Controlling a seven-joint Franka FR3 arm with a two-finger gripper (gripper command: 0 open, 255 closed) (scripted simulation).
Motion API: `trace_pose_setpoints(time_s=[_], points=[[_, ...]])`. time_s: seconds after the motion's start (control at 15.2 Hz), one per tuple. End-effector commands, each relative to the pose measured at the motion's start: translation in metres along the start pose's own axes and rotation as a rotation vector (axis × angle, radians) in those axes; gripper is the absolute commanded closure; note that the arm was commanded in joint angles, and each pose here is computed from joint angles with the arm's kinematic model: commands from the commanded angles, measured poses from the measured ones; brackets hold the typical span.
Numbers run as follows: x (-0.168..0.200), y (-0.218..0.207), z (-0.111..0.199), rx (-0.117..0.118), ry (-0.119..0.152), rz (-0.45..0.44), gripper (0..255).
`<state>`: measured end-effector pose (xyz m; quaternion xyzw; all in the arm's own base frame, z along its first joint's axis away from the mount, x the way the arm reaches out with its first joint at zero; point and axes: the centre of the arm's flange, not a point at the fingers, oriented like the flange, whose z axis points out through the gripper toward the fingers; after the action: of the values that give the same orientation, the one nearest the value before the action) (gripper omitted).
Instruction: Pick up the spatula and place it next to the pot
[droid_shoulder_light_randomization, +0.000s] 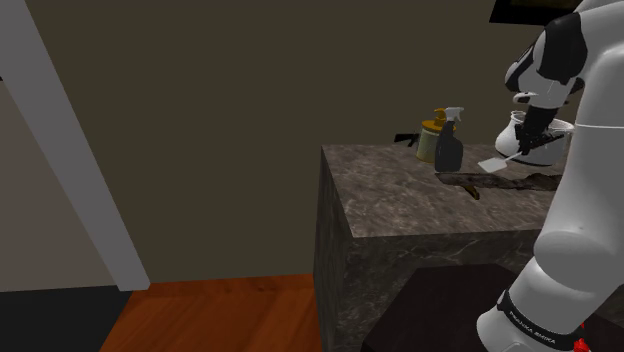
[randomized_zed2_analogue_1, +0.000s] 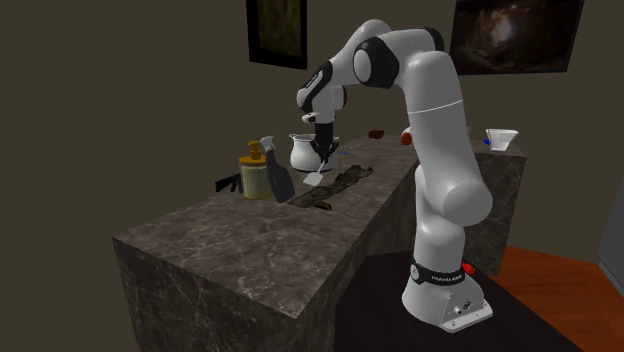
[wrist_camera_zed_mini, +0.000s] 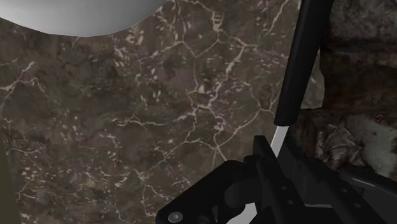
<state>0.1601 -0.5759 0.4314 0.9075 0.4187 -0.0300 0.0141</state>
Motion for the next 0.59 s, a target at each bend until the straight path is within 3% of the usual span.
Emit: trace_pose_setpoints(time_s=[0.0, 0.53], points=[[0.001, 0.000, 0.011, 0.000, 0.000, 0.000, 255], [0.004, 0.000, 0.053, 0.000, 0.000, 0.000, 255]])
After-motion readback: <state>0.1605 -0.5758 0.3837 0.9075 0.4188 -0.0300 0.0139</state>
